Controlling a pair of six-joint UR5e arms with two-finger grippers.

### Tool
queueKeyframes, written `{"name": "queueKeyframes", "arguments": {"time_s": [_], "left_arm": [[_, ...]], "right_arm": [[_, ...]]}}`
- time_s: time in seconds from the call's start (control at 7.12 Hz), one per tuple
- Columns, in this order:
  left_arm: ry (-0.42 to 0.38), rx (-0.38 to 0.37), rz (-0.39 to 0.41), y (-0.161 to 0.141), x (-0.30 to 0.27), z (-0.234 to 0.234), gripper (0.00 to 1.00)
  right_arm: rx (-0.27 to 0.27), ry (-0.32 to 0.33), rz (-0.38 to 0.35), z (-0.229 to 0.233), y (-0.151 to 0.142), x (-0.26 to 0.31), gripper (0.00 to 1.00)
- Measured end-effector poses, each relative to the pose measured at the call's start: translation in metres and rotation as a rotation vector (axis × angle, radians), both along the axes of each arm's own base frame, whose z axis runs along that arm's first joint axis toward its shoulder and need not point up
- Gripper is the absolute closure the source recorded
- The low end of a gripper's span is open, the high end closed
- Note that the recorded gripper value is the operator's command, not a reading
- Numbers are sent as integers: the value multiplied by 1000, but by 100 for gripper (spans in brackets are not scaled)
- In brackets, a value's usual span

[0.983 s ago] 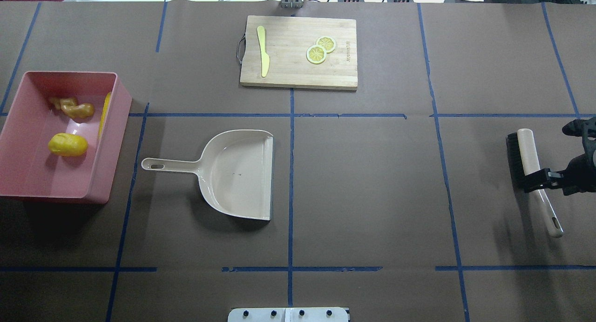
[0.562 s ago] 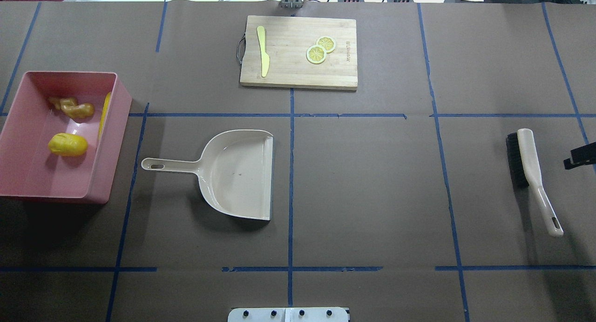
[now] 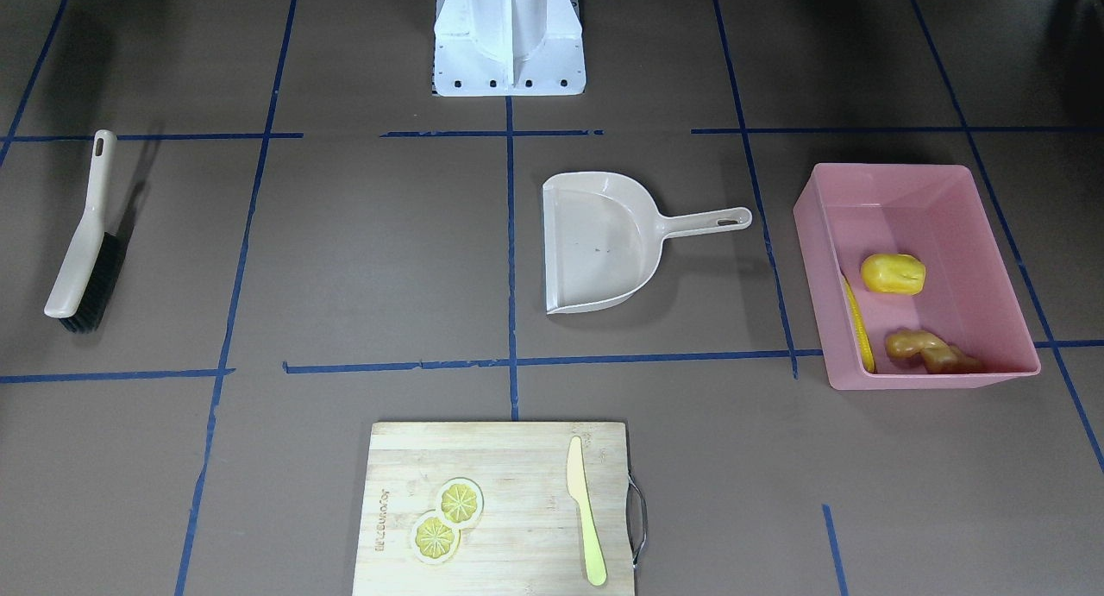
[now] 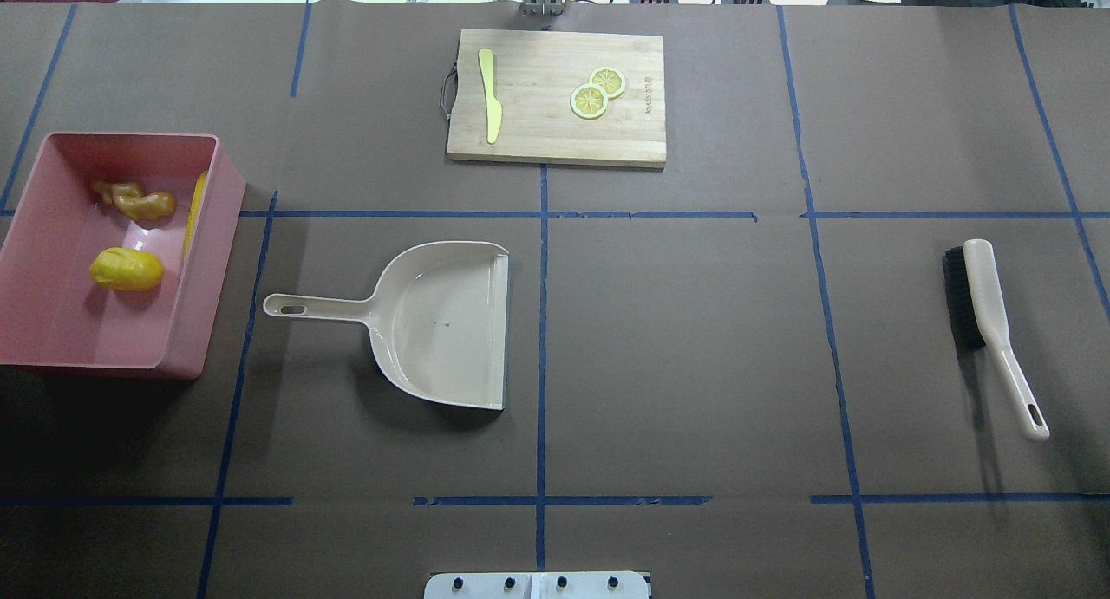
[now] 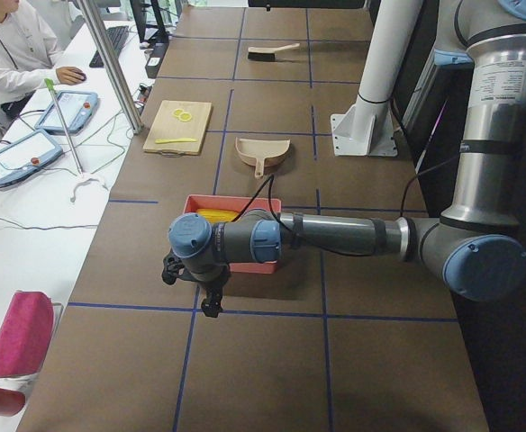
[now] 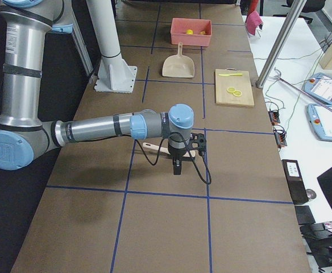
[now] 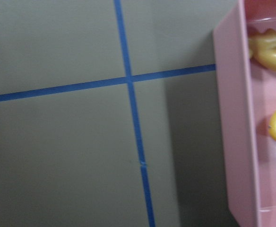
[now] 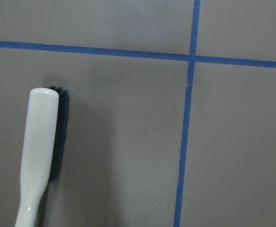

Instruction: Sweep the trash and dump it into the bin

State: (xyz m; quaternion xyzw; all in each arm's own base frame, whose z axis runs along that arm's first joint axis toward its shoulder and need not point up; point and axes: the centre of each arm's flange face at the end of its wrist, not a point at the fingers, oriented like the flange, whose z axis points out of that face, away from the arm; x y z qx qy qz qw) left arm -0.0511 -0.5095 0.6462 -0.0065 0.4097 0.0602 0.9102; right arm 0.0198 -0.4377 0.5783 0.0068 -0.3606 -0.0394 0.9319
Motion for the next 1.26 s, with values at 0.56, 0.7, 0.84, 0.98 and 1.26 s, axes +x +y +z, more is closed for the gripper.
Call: {"name": "queueKeyframes", "arguments": {"time_s": [0.56, 0.7, 0.84, 0.98, 1.26], "left_arm": [[-12, -76, -116, -7, -1, -9, 0], [-11, -65, -128, -7, -1, -10, 0], [-10, -45, -133, -7, -1, -12, 0], [-10, -34, -135, -8, -1, -12, 0], [-11, -33, -133, -8, -1, -10, 0]], "right_arm": [[25, 35, -67, 32, -14, 39, 0], [33, 38, -79, 35, -14, 40, 0], [35, 38, -82, 36, -14, 41, 0], [32, 36, -82, 39, -14, 41, 0], [9, 35, -75, 49, -16, 41, 0]]}}
